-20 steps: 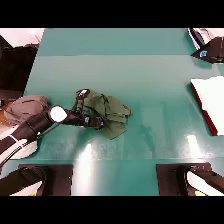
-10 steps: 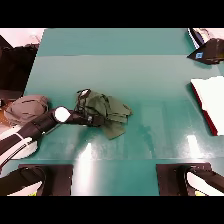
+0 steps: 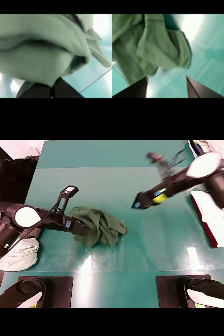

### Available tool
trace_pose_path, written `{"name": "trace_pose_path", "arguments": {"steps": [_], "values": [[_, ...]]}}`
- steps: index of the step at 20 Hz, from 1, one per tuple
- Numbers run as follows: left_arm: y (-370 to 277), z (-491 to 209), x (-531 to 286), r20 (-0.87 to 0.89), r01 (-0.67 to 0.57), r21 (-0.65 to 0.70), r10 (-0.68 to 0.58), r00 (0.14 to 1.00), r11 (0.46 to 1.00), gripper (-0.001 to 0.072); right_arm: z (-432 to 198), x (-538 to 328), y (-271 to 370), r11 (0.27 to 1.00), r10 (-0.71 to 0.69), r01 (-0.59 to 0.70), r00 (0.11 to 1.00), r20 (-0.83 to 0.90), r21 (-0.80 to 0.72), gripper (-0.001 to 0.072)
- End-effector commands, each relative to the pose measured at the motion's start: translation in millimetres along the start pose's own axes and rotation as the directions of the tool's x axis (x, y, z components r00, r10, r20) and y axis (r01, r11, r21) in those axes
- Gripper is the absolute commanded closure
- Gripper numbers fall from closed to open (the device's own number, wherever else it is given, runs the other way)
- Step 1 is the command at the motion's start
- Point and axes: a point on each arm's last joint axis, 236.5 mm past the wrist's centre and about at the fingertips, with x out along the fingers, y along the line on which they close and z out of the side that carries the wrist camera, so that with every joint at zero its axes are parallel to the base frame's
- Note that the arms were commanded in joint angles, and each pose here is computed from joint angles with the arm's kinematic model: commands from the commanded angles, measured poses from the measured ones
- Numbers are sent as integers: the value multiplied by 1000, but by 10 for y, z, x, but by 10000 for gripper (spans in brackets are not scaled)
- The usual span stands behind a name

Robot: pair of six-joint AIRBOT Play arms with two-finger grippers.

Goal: Fold the shirts.

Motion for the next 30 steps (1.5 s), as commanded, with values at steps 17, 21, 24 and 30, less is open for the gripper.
{"name": "trace_pose_path", "arguments": {"steps": [17, 21, 24, 30], "values": [[-1, -158, -113, -60, -8, 4, 8, 998, 1000, 679, 77, 1260, 506, 994, 112, -112, 994, 14, -15, 232], [-8, -158, -112, -61, -5, 0, 5, 998, 1000, 679, -23, 1428, 556, 993, 113, -113, 993, -23, -16, 489], [-9, -180, -115, -70, -7, -23, 5, 998, 1000, 679, -9, 1454, 511, 995, 102, -102, 995, -19, -16, 692], [122, 162, -722, -11, -157, 98, 159, 987, 983, 679, 373, 89, -330, 982, -167, 181, 966, 195, -53, 693]]}}
